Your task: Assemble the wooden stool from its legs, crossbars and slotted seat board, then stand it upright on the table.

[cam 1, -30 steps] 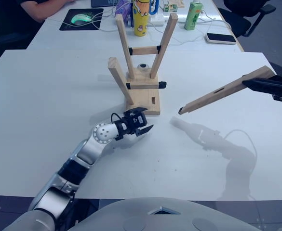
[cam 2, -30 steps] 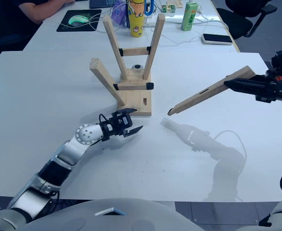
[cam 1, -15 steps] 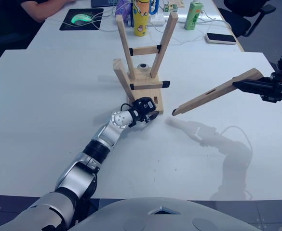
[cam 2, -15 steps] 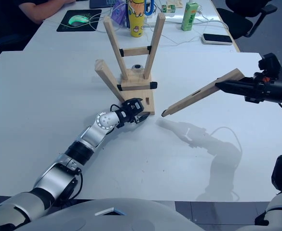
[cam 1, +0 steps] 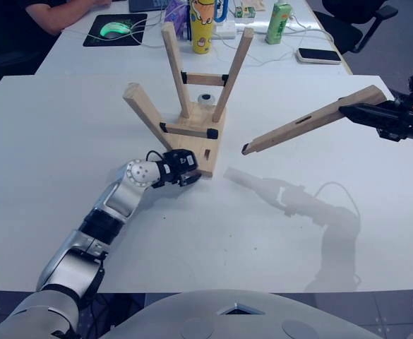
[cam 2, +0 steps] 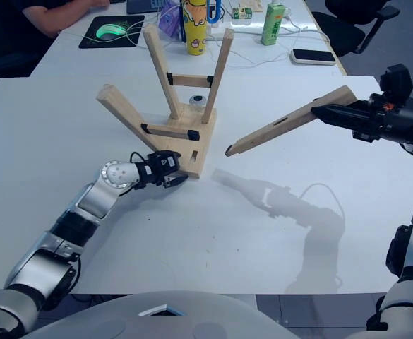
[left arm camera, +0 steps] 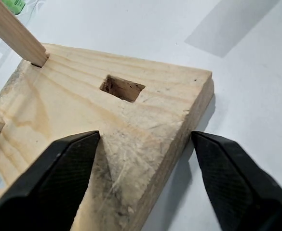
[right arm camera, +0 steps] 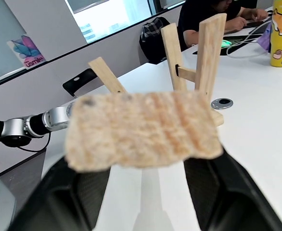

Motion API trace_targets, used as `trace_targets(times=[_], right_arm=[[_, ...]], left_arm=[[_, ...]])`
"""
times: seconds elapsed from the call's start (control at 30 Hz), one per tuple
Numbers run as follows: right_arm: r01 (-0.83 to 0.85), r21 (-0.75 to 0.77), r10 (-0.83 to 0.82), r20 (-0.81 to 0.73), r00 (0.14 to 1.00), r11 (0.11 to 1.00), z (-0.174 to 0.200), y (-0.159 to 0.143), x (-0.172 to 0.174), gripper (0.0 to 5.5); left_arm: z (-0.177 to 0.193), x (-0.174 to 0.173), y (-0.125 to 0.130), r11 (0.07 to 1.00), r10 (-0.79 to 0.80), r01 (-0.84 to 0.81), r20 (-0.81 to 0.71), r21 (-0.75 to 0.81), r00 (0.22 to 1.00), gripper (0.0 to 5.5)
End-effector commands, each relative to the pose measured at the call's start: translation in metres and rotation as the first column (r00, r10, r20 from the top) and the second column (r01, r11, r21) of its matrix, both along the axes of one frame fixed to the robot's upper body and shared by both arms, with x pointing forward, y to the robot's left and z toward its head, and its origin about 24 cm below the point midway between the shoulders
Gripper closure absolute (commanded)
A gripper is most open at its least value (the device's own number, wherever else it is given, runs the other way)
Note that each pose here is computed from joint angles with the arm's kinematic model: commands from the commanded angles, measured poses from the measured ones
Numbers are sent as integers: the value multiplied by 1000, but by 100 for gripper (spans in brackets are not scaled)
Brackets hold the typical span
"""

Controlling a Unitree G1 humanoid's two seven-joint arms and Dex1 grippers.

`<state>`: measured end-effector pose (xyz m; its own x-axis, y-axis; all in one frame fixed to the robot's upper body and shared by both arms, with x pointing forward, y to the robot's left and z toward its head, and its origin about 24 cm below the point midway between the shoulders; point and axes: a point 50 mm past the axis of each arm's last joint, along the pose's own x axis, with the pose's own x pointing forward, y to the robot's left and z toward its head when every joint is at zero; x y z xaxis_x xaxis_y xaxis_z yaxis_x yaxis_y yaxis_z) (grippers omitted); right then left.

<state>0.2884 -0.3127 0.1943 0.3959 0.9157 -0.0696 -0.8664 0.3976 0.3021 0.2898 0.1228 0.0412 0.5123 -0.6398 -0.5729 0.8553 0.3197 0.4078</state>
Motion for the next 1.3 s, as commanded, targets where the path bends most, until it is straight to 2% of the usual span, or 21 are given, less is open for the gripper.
trace_targets(times=[0.03, 0.13, 0.27, 0.4, 0.83, 1.3], right_arm=[[-54, 49, 51, 61, 997, 997, -3, 33, 4, 339], [-44, 48, 39, 97, 995, 998, -8, 55, 9, 339], [-47, -29, 50, 112, 992, 998, -20, 83, 9, 339], [-52, -75, 60, 107, 992, 996, -25, 97, 7, 339], [-65, -257, 112, 173, 979, 964, -5, 101, 27, 339], [-150, -447, 229, 128, 965, 882, -5, 105, 29, 340]], left_arm=[[-58, -44, 41, 988, 112, -79, -273, 129, 956, 197], [-52, -41, 33, 990, 139, -127, -245, 65, 959, 197], [-58, -44, 27, 986, 167, -162, -278, 40, 946, 197], [-60, -45, 16, 980, 190, -199, -298, 2, 935, 197], [-59, -48, -9, 974, 190, -220, -314, -61, 930, 197], [-59, -46, -18, 970, 197, -231, -308, -78, 931, 197]])
